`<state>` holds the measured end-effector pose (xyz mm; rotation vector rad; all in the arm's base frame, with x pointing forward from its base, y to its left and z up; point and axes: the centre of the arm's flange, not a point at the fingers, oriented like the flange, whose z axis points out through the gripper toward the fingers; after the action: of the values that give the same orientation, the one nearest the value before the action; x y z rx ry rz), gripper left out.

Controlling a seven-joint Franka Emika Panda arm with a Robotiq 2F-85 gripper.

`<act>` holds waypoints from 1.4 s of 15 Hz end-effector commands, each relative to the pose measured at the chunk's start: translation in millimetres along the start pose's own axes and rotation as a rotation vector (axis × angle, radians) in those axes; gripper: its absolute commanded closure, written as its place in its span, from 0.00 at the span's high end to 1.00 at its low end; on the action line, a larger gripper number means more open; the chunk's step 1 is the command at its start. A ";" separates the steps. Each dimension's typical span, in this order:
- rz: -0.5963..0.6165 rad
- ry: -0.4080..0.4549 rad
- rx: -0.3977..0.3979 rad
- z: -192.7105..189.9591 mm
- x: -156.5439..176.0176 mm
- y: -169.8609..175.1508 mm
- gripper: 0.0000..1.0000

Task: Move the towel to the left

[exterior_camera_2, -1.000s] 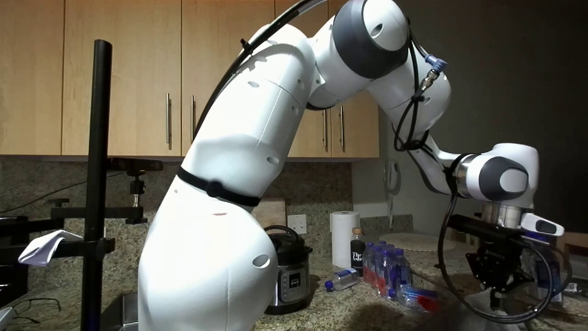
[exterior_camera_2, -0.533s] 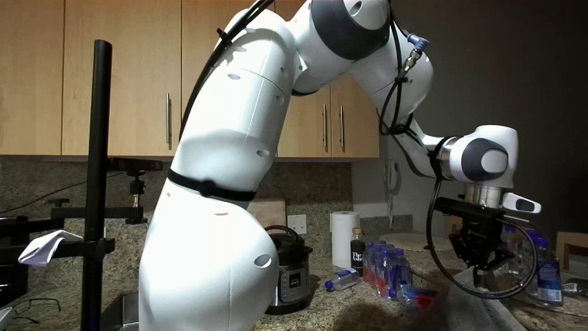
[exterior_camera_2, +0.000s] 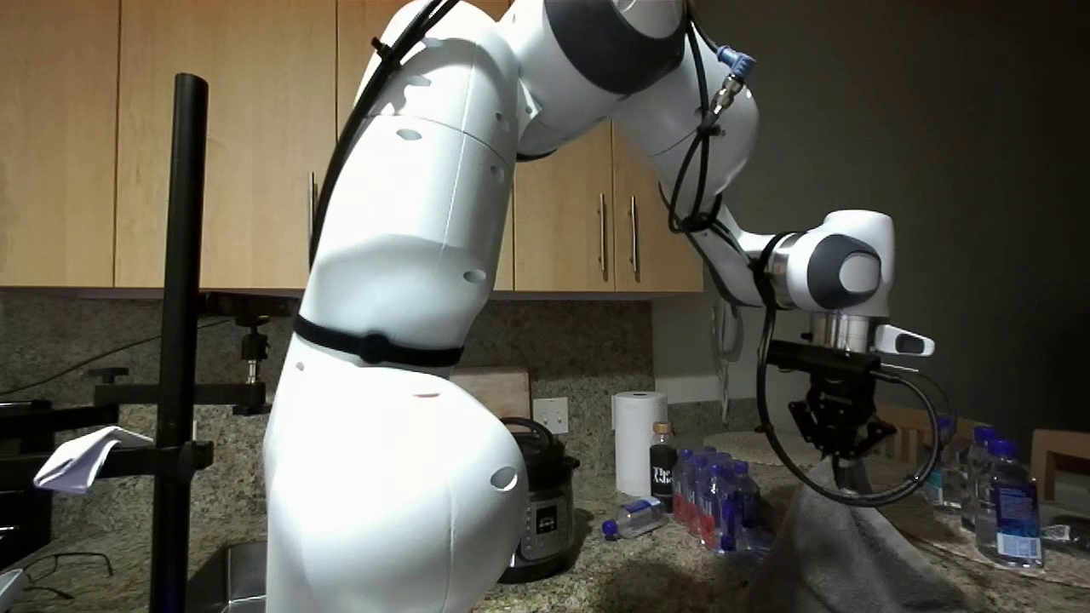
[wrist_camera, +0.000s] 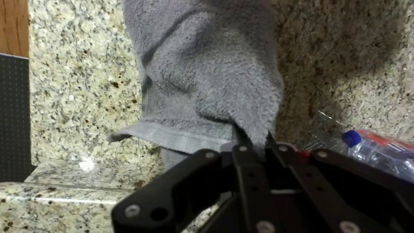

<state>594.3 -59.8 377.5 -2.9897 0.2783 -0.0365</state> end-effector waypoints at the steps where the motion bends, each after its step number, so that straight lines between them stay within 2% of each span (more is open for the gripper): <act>1: -0.090 0.022 -0.037 -13.7 -20.3 -26.0 0.10; 10: -0.199 0.057 -0.046 -24.6 -42.4 -75.2 0.09; 21: -0.264 0.166 -0.020 -30.2 -70.8 -140.6 0.09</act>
<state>566.9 70.2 419.2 -3.0313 -0.1101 -0.2469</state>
